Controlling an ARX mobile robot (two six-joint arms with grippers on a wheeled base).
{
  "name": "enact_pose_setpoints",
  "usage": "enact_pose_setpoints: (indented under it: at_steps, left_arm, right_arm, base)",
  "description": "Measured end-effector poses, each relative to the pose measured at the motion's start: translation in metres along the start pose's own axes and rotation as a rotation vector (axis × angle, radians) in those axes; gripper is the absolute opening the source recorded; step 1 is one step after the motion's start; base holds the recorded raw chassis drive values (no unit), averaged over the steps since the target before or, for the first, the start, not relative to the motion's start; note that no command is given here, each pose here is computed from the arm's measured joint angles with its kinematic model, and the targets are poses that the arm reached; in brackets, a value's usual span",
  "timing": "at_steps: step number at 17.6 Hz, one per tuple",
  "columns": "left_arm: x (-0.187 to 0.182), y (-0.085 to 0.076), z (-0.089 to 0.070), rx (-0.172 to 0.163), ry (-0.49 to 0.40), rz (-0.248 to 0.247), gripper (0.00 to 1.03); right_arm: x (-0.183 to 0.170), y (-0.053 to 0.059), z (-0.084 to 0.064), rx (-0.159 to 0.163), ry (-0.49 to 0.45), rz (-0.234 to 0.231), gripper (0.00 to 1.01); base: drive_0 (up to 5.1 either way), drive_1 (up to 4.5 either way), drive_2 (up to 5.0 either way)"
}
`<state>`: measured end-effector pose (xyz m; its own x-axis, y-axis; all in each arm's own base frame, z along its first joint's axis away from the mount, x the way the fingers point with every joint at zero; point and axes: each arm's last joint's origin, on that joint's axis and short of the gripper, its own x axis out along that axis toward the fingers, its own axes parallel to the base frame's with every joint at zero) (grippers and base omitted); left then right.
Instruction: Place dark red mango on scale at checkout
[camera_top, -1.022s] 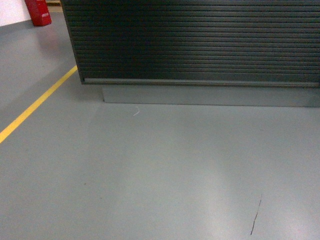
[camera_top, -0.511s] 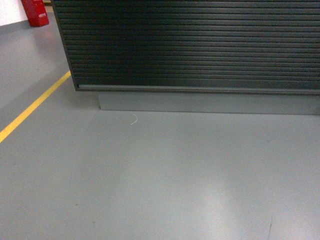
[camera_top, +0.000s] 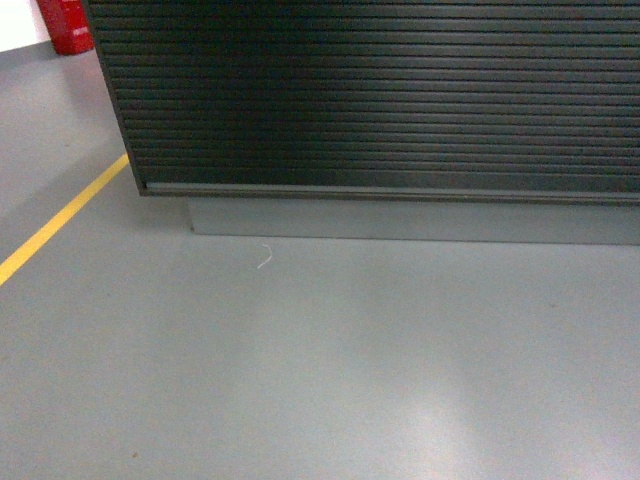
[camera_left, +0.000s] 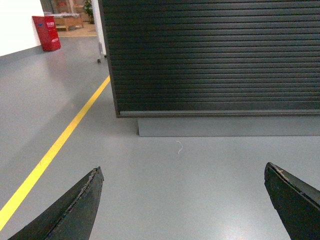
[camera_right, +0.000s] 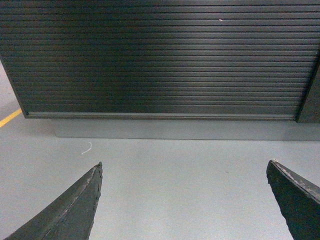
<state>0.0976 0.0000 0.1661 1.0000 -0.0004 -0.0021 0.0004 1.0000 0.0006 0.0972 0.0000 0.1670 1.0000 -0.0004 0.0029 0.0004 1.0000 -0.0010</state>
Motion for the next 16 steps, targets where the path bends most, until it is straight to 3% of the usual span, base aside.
enact_pose_setpoints:
  at_steps: [16]
  left_arm:
    - [0.0000,0.0000,0.0000,0.000,0.000,0.000,0.98]
  right_arm:
    - [0.0000,0.0000,0.0001,0.000,-0.001,0.000,0.98]
  base:
    - [0.0,2.70,-2.7]
